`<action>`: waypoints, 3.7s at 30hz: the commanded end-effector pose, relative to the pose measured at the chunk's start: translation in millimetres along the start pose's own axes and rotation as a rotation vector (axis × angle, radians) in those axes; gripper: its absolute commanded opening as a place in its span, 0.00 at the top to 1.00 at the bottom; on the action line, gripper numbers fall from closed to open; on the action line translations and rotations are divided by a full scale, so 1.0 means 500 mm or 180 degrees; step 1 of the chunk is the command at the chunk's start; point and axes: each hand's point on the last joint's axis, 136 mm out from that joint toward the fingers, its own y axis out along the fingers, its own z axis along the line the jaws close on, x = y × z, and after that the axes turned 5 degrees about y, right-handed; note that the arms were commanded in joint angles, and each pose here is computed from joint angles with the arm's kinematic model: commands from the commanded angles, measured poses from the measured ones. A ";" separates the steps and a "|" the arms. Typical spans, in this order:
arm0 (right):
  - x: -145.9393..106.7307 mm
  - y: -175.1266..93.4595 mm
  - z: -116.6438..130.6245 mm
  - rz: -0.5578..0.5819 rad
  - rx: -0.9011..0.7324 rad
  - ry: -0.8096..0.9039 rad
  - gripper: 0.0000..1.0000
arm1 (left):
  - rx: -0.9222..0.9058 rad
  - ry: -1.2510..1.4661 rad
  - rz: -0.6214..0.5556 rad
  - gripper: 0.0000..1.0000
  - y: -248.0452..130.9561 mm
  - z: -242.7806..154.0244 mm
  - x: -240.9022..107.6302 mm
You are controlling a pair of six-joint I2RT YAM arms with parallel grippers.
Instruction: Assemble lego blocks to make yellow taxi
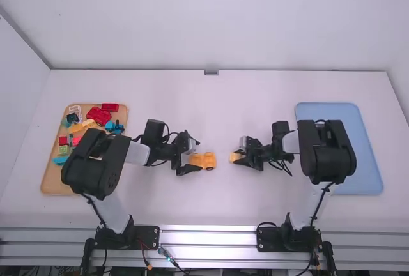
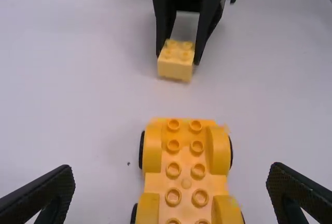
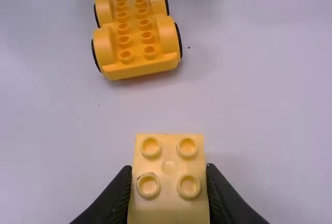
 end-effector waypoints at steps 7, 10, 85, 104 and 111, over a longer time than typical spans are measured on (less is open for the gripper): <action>0.094 -0.005 0.019 -0.0090 0.0036 -0.0430 0.73 | -0.0123 -0.0027 -0.0017 0.01 0.032 -0.021 -0.052; 0.115 -0.001 0.025 -0.0105 0.0051 -0.0567 0.73 | -0.0141 -0.0055 0.0006 0.01 0.037 -0.025 -0.065; 0.120 0.117 0.004 0.0292 -0.0061 -0.0281 0.77 | -0.0234 0.0175 0.0165 0.36 0.085 0.022 -0.092; 0.119 0.118 0.005 0.0299 -0.0049 -0.0381 0.78 | -0.0280 0.0101 0.0180 0.40 0.083 0.010 -0.098; 0.121 0.118 0.003 0.0288 -0.0060 -0.0400 0.81 | -0.0278 0.0104 0.0179 0.40 0.083 0.010 -0.098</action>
